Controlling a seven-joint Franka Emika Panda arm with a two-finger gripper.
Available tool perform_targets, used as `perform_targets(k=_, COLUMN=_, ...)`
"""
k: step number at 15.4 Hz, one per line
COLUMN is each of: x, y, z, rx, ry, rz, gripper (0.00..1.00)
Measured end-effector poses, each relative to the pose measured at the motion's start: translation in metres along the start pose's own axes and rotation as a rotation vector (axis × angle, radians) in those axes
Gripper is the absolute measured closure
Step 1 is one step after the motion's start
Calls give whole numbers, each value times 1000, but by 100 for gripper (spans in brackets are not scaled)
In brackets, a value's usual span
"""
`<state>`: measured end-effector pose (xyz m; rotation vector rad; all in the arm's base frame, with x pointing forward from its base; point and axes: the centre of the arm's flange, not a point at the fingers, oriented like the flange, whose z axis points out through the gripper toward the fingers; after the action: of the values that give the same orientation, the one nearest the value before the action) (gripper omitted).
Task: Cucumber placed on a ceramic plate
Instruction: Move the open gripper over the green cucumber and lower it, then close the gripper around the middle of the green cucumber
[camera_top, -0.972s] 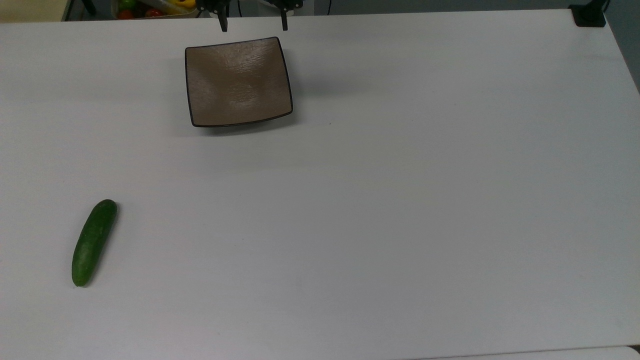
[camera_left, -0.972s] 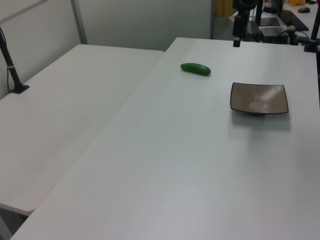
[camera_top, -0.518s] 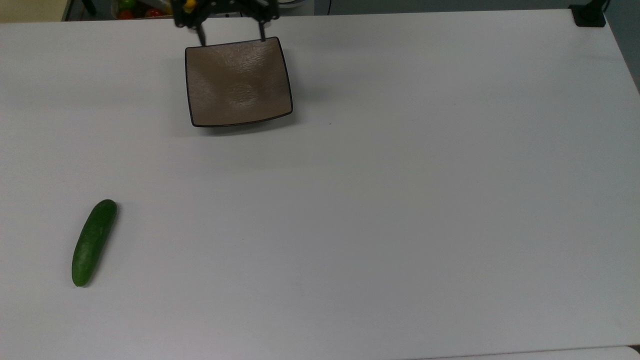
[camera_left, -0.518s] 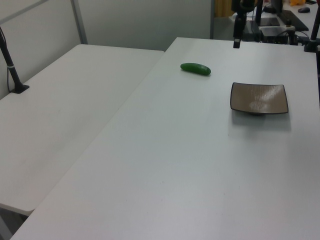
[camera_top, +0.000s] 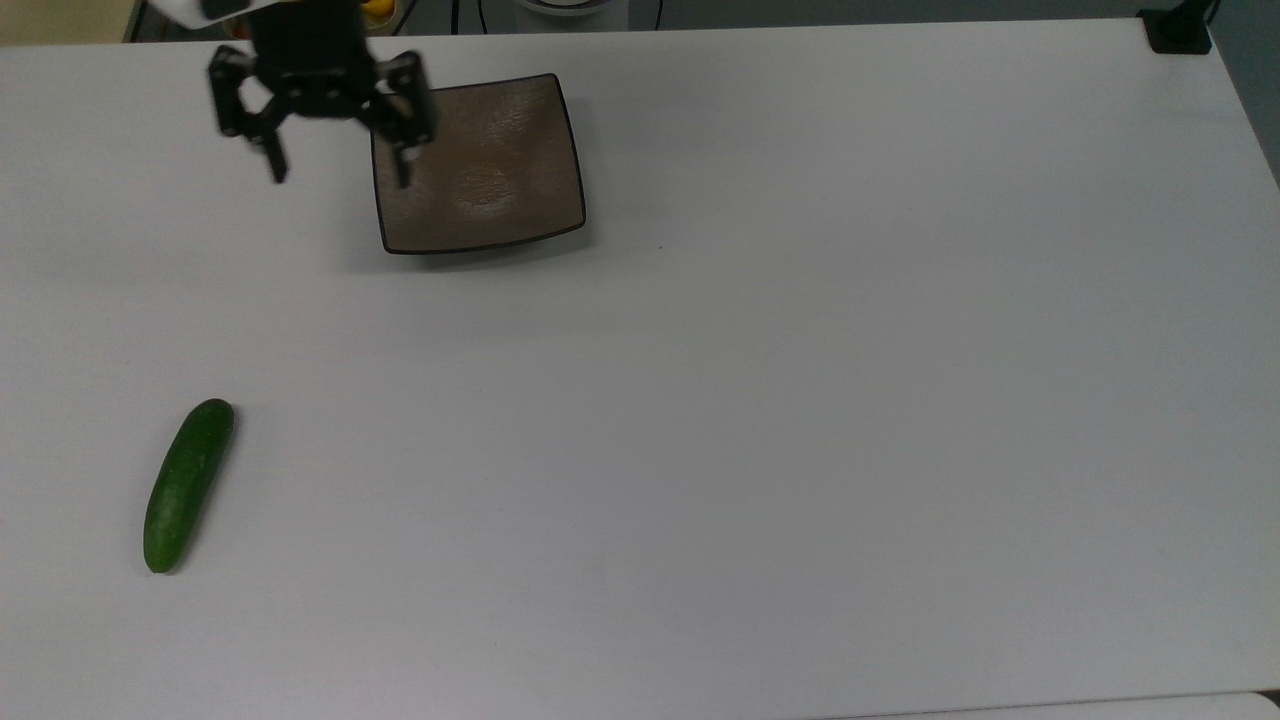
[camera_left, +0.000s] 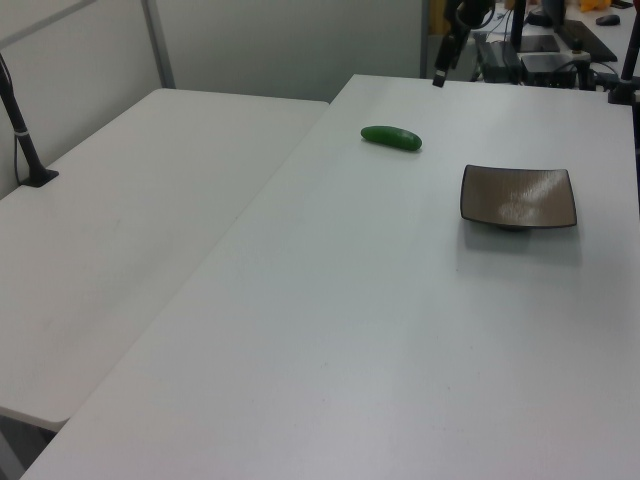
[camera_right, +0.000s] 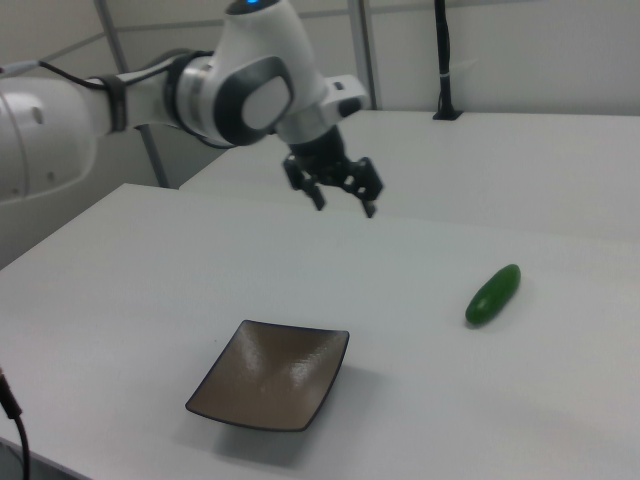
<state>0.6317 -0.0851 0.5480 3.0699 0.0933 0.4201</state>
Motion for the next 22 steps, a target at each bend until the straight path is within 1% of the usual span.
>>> perform_targets(k=3, x=20, y=39, z=15, rx=-41, ry=29, rz=50, gripper=0)
perform_targets(k=6, x=45, y=64, z=36, rx=-72, ry=55, rz=101, gripper=0)
perform_targets(k=7, x=57, y=75, z=50, rx=-88, ry=86, rz=137, gripper=0)
perform_targets(k=10, x=71, y=94, z=79, rx=-120, ry=160, rz=178, gripper=0)
perform_targets(k=13, x=75, y=107, z=114, rx=-140, ry=204, rz=191, gripper=0)
perform_targets(k=16, x=74, y=114, z=151, rx=-154, ry=226, rz=194, gripper=0)
perform_targets(k=22, x=63, y=127, z=228, rx=-177, ry=259, rz=201, gripper=0)
